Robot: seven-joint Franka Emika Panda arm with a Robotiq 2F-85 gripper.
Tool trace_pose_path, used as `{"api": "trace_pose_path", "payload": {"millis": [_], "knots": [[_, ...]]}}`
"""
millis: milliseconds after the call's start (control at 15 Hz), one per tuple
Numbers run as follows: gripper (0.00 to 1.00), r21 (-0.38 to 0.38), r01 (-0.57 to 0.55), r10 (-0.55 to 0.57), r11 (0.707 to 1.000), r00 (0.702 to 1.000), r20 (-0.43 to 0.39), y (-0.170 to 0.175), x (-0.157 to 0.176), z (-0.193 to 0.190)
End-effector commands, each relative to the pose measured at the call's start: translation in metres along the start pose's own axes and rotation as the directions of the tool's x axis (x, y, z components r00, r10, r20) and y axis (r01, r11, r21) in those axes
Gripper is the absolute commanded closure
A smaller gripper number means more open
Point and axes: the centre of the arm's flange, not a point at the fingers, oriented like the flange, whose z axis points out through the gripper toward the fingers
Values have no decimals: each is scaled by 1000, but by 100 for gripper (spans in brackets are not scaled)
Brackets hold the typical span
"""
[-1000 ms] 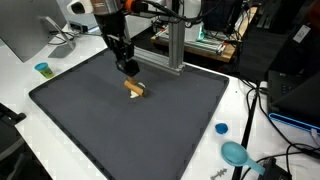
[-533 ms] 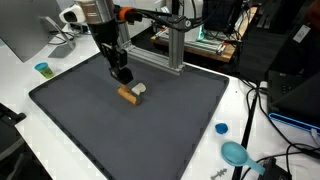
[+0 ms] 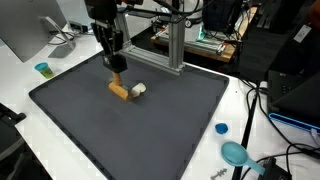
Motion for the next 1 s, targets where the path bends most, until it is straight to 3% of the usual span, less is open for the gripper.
{"api": "trace_pose_path", "payload": {"millis": [0,333,933], "knots": [[78,-10,6,-6,1000,1000,26,2,-44,-13],[78,-20,6,-4,1000,997,74,-6,-45,14],[78,-67,-16,31,998,973,230,-6,-21,58]]}}
